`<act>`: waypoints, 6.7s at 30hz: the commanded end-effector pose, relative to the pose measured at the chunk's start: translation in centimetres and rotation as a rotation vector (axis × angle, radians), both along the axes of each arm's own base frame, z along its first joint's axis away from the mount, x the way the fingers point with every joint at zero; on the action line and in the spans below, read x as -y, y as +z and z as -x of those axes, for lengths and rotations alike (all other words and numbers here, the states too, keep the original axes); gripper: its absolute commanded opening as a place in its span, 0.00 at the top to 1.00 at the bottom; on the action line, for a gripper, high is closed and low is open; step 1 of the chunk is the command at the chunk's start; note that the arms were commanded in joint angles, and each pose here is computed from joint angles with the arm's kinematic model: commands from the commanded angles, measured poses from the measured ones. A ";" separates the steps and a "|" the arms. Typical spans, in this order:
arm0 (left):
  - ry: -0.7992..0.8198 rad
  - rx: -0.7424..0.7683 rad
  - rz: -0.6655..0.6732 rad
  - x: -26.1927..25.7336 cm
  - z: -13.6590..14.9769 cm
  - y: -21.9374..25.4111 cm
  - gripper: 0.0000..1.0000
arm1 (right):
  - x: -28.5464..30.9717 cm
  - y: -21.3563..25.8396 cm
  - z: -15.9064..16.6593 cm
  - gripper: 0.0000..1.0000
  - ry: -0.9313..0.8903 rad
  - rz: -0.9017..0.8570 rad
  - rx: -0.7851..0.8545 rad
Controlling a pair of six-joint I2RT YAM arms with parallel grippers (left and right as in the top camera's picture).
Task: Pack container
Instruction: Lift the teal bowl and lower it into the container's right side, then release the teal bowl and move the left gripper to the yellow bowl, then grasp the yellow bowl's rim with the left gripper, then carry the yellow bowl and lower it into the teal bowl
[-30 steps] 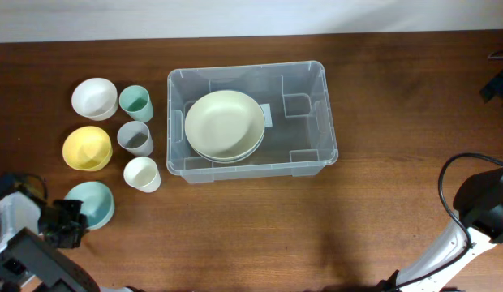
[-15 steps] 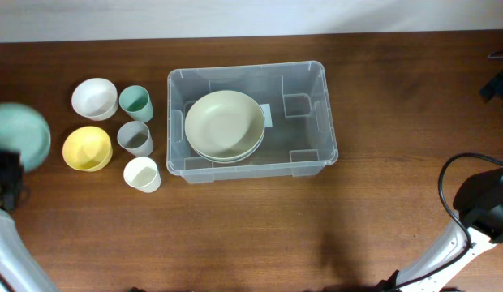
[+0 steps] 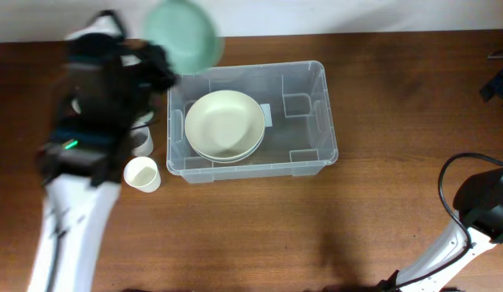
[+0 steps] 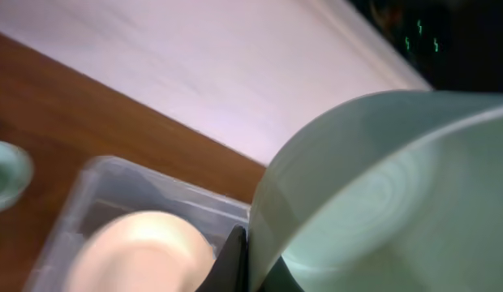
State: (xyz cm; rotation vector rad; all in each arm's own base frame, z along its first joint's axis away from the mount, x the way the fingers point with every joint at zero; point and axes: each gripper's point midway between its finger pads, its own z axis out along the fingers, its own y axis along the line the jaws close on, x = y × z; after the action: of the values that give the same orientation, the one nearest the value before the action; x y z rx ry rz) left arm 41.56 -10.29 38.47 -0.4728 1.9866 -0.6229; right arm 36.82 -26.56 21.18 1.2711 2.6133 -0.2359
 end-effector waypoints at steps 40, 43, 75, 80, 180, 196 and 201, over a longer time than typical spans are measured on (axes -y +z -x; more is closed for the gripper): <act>-0.383 -0.391 -0.388 16.9 -5.2 -28.3 0.95 | 0.5 -0.6 0.2 0.01 -0.015 0.000 -0.019; -0.391 -0.407 -0.388 17.0 -5.1 -29.2 0.94 | 0.5 -0.6 0.2 0.01 -0.015 0.000 -0.019; -0.348 -0.198 -0.521 12.8 -10.6 -13.2 0.01 | 0.5 -0.6 0.2 0.01 -0.015 0.000 -0.019; -0.057 -0.322 -0.573 0.3 -9.9 -8.0 0.01 | 0.5 -0.6 0.2 0.01 -0.015 0.000 -0.019; 0.054 -0.331 -0.038 -8.7 -5.1 -3.0 0.99 | 0.5 -0.6 0.2 0.01 -0.015 0.000 -0.019; -0.349 -0.434 -0.297 18.2 -8.0 -19.0 0.99 | 0.5 -0.6 0.2 0.01 -0.015 0.000 -0.019; -0.351 -0.504 -0.322 18.3 -8.3 -23.0 0.98 | 0.5 -0.6 0.2 0.01 -0.015 0.000 -0.019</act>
State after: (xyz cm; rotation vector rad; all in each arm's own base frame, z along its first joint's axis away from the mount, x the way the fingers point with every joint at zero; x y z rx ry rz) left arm 49.15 -29.30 17.02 -0.0790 2.6164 -0.4523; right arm 36.81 -26.59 21.19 1.2715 2.6127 -0.2365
